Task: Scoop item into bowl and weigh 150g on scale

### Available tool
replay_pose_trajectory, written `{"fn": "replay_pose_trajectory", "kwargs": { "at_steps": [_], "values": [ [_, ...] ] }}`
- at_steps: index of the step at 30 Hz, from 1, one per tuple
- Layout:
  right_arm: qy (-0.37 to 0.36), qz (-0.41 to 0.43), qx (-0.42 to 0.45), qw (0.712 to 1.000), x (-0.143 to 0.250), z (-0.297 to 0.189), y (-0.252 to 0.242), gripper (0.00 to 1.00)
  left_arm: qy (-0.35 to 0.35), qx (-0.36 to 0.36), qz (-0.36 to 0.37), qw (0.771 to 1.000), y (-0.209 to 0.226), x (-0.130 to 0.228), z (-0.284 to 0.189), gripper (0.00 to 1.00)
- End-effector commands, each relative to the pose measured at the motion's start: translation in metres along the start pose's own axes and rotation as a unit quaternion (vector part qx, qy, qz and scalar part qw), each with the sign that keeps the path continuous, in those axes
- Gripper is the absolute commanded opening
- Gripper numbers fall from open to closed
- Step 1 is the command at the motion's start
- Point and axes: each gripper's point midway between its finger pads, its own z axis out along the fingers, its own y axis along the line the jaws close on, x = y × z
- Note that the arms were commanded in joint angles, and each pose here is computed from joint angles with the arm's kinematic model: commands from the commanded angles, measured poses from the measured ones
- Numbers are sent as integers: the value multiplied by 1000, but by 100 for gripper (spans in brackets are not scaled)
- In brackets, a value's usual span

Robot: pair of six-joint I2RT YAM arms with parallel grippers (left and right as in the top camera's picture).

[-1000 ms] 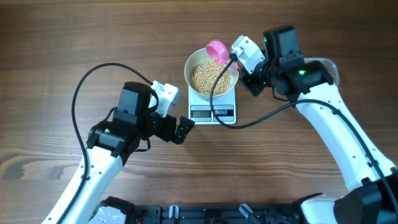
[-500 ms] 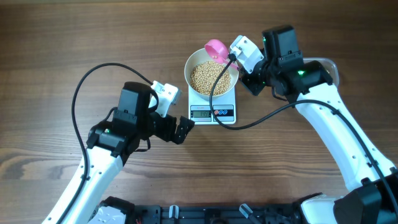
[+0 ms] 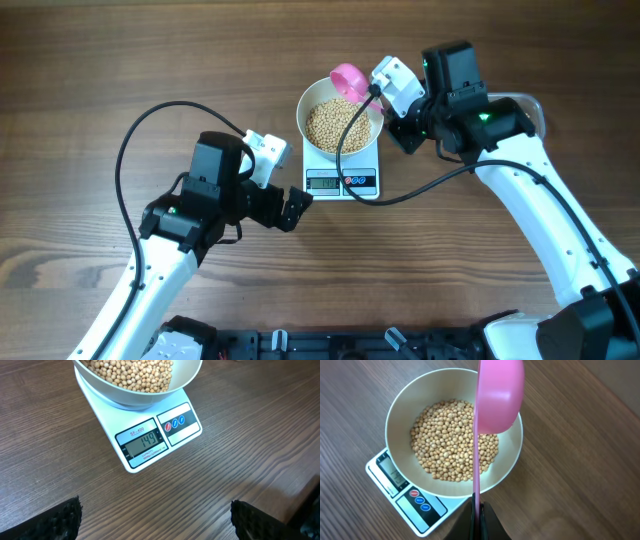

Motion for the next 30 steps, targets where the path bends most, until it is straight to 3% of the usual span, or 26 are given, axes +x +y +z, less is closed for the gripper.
{"fn": "replay_pose_trajectory", "kwargs": {
  "at_steps": [1, 30],
  "values": [
    [-20, 10, -8, 1000, -12, -9, 4, 4, 3, 7, 3, 1000, -3, 1, 2, 100],
    [-49, 62, -21, 997, -17, -13, -6, 4, 3, 7, 3, 1000, -3, 1, 2, 100]
  ]
}}
